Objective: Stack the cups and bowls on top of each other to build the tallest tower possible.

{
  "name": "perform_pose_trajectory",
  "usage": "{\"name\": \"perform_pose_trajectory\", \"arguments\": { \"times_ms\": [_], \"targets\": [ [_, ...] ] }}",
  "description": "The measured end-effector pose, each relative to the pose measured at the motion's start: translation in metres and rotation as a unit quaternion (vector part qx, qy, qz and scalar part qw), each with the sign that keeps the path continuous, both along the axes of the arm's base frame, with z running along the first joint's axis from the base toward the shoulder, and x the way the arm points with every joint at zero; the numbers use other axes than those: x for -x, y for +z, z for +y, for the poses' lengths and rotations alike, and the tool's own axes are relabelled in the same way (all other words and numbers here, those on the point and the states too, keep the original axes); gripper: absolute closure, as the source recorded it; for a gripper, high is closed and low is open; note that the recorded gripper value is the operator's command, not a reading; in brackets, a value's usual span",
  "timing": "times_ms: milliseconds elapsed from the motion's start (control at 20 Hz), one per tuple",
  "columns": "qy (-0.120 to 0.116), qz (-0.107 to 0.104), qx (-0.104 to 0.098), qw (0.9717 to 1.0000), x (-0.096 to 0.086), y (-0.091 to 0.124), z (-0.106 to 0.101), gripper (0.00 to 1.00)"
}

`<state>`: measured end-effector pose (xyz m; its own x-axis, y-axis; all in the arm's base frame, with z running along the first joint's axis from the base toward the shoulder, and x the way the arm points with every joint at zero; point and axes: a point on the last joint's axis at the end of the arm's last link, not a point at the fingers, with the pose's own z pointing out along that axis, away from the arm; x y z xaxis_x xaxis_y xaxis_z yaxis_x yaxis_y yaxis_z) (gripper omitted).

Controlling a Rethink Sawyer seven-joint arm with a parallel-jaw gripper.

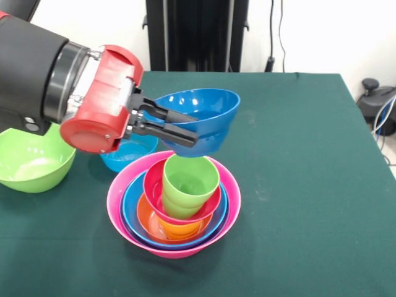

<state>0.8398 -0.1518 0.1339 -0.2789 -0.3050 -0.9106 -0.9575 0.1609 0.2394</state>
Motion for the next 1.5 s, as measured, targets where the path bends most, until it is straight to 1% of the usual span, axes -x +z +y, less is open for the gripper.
{"name": "perform_pose_trajectory", "arguments": {
  "times_ms": [200,550,700,800,1000,1300,1500],
  "targets": [
    [0.008,0.003,-0.003,1.0000,0.002,-0.001,0.007,1.00],
    [0.010,0.002,-0.004,0.9999,0.000,-0.002,0.015,1.00],
    [0.006,-0.002,-0.002,1.0000,-0.007,0.000,0.019,1.00],
    [0.001,-0.006,0.002,1.0000,-0.014,0.003,0.024,1.00],
    [-0.003,-0.011,0.006,0.9999,-0.022,0.005,0.029,1.00],
    [-0.004,-0.013,0.007,0.9999,-0.026,0.008,0.030,1.00],
    [-0.006,-0.014,0.008,0.9999,-0.029,0.009,0.025,1.00]
  ]
}}
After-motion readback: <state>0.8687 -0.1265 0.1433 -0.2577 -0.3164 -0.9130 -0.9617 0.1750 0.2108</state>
